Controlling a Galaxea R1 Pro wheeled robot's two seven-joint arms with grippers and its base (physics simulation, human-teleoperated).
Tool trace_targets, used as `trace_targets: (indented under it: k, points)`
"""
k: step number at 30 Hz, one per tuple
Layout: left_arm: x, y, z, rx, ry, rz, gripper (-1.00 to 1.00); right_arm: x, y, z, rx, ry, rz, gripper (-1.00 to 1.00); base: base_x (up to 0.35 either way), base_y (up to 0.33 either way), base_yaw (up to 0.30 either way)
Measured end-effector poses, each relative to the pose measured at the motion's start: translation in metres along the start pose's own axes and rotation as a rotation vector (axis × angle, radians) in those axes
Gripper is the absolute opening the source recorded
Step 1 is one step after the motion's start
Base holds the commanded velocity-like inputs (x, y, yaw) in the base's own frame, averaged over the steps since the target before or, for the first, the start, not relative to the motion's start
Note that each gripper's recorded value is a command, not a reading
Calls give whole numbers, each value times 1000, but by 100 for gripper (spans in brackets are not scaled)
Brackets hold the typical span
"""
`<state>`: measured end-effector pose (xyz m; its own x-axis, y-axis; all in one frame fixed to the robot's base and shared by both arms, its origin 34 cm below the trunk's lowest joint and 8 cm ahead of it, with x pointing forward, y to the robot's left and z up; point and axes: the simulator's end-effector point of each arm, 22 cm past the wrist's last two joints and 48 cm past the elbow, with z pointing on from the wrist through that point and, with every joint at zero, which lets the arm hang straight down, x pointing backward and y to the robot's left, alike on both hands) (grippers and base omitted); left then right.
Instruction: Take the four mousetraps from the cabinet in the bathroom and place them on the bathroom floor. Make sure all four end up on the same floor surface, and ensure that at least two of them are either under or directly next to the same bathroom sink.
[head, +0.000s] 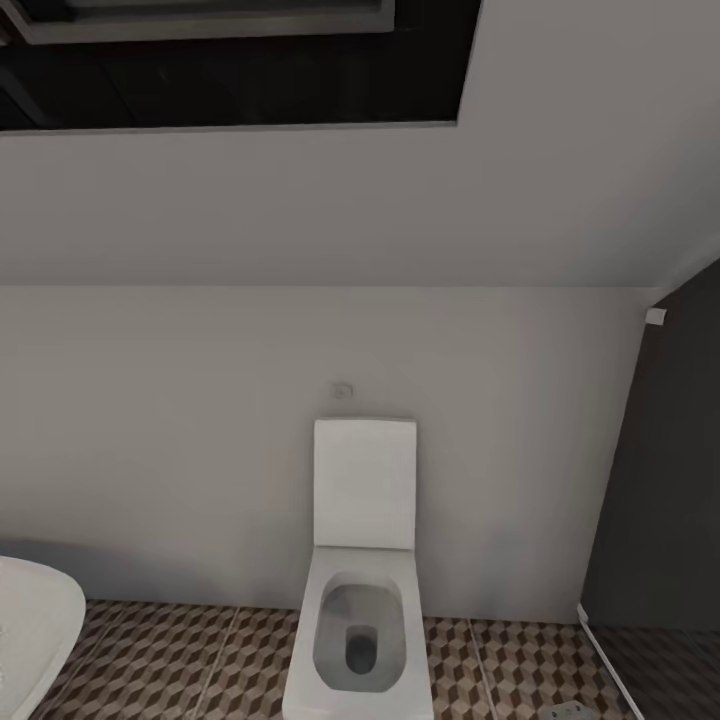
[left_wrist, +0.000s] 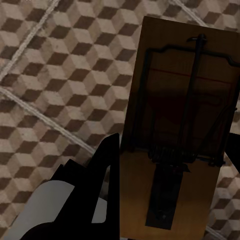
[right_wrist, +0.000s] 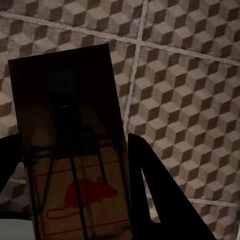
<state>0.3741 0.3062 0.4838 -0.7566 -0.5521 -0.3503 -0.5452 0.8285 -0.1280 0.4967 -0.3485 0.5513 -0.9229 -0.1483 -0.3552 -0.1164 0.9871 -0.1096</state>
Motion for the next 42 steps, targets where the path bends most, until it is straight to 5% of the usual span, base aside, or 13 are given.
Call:
trace_targets:
  k: [5, 13, 17, 21, 27, 31, 42]
  points:
    - [-2, -2, 0, 7, -4, 21, -100, 0, 0, 0, 0, -1, 0, -100, 0, 1, 0]
    - [-73, 60, -3, -60, -94, 82, -100, -1, -6, 0, 8, -9, 1, -100, 0, 0, 0]
    - [-101, 59, -6, -53, -125, 139, -100, -3, -7, -1, 10, -13, 4, -100, 0, 0, 0]
    - [-145, 17, -11, 7, -185, 216, -100, -8, -10, -2, 12, -19, 12, -100, 0, 0, 0]
    - [-214, -62, -31, 95, -195, 291, -100, -96, -29, -24, 105, -161, 17, -100, 0, 0, 0]
    - [-258, -129, -54, 169, -234, 302, -100, -149, -53, -52, 206, -252, 121, -100, 0, 0, 0]
    - [-278, -201, -79, 193, -269, 397, -100, -177, -54, -62, 185, -383, 235, -100, 0, 0, 0]
